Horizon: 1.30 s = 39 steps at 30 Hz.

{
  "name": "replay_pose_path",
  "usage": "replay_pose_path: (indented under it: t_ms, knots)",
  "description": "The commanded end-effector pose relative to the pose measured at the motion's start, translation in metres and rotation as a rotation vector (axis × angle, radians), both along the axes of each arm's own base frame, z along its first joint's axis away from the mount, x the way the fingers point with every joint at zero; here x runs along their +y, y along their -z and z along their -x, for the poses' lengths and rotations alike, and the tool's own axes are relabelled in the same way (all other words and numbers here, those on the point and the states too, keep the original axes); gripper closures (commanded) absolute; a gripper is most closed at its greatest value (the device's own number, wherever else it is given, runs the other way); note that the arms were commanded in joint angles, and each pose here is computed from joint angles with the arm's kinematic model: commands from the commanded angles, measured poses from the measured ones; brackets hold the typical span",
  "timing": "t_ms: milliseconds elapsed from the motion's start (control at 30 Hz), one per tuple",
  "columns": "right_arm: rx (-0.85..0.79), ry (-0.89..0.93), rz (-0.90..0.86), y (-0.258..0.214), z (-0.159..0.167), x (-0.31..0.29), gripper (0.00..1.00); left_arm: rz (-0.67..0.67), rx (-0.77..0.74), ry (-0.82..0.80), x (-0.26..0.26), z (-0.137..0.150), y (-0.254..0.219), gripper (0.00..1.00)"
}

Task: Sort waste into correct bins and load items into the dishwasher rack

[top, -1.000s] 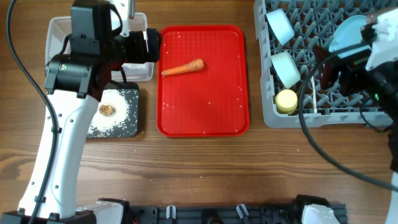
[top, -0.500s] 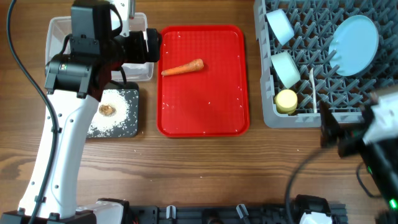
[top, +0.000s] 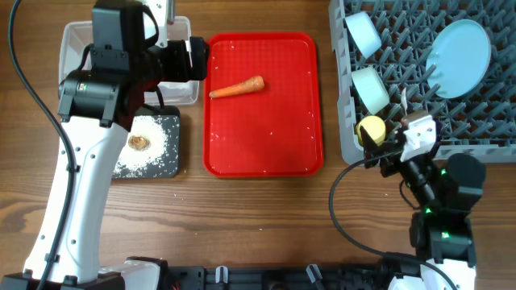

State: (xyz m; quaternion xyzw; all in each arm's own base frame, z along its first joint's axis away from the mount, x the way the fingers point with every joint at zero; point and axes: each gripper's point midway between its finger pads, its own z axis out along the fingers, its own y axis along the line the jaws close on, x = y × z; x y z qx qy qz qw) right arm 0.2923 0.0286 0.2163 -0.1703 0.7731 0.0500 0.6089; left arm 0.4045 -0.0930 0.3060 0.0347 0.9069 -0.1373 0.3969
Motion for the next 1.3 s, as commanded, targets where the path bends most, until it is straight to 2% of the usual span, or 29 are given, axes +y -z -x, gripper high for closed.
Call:
replay_pose_path:
  t_ms: [0,133,267,400,567,667,733,800,833,900,1000,1033,1200,1267]
  knots:
    - [0.021,0.109,0.061,0.015,-0.007,-0.021,0.00,0.003,0.000,-0.010,0.002,-0.001,0.000,0.00]
    - [0.083,0.107,0.050,0.035,-0.019,-0.023,0.00,0.003,0.000,-0.010,0.002,-0.001,0.000,0.00]
    - [0.074,0.154,-0.097,0.030,-0.034,-0.025,0.00,-0.005,-0.031,-0.008,0.003,-0.006,-0.005,0.00]
    - [0.052,0.153,-0.098,0.025,-0.036,-0.025,0.00,0.008,-0.018,0.029,-0.003,-0.002,-0.003,0.00]
    - [0.051,0.158,-0.114,0.024,-0.037,-0.025,0.00,-0.154,-0.155,0.231,-0.039,-0.046,0.013,0.00]
    - [0.051,0.158,-0.114,0.024,-0.037,-0.025,0.00,-0.168,-0.145,0.246,-0.067,-0.073,0.047,0.00]
    - [0.052,0.158,-0.114,0.024,-0.037,-0.025,0.00,-0.044,-0.060,0.122,-0.084,-0.092,0.081,0.00]
    - [0.061,0.159,-0.119,0.026,-0.036,-0.025,0.00,0.161,0.128,-0.311,-0.063,-0.102,0.128,0.00]
    - [0.065,0.160,-0.122,0.027,-0.036,-0.025,0.00,0.265,0.215,-0.425,-0.064,-0.100,0.147,0.00]
    - [0.076,0.166,-0.141,0.028,-0.035,-0.025,0.00,0.401,0.343,-0.538,-0.080,-0.097,0.181,0.00]
    - [0.100,0.167,-0.142,0.034,-0.034,-0.025,0.00,0.381,0.397,-0.558,-0.089,-0.089,0.201,0.01]
    - [0.112,0.168,-0.143,0.036,-0.033,-0.025,0.00,0.390,0.406,-0.573,-0.091,-0.088,0.206,0.06]
    - [0.126,0.169,-0.144,0.039,-0.032,-0.025,0.00,0.543,0.541,-0.881,-0.099,-0.079,0.255,0.15]
    - [0.129,0.169,-0.143,0.040,-0.031,-0.024,0.00,0.517,0.569,-0.901,-0.098,-0.075,0.271,0.12]
